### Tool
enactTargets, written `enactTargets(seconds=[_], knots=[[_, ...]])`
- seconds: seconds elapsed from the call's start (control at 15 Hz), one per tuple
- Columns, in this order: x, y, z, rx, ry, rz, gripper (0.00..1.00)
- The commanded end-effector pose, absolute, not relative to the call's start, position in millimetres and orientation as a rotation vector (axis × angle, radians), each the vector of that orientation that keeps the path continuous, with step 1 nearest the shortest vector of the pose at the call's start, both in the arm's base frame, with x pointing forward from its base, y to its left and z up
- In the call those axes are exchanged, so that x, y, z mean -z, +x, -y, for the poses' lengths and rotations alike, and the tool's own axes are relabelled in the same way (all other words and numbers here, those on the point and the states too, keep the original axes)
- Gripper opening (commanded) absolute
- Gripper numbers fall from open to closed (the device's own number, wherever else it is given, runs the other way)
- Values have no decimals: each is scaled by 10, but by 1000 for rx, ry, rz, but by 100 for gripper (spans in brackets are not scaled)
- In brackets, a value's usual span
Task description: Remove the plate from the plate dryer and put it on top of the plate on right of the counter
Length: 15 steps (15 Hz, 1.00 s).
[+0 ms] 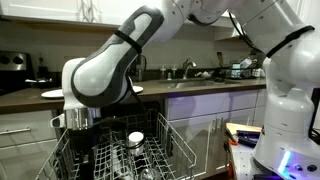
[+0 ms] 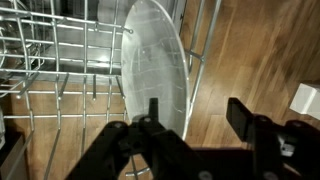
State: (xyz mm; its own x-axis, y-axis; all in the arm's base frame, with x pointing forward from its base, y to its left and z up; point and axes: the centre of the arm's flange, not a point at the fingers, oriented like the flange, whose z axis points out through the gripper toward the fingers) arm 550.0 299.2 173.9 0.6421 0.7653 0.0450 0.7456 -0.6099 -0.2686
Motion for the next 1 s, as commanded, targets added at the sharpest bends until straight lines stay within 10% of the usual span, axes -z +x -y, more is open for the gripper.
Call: enactTargets(seconds=[0.0,0.4,0.93], knots=[[-1712,5557,-3021,-128,-2586,1243,42],[-1717,5552,-3009,-136,-2590,1240,2],[-1747,5590,-2838,-102,-2585,1228,2]])
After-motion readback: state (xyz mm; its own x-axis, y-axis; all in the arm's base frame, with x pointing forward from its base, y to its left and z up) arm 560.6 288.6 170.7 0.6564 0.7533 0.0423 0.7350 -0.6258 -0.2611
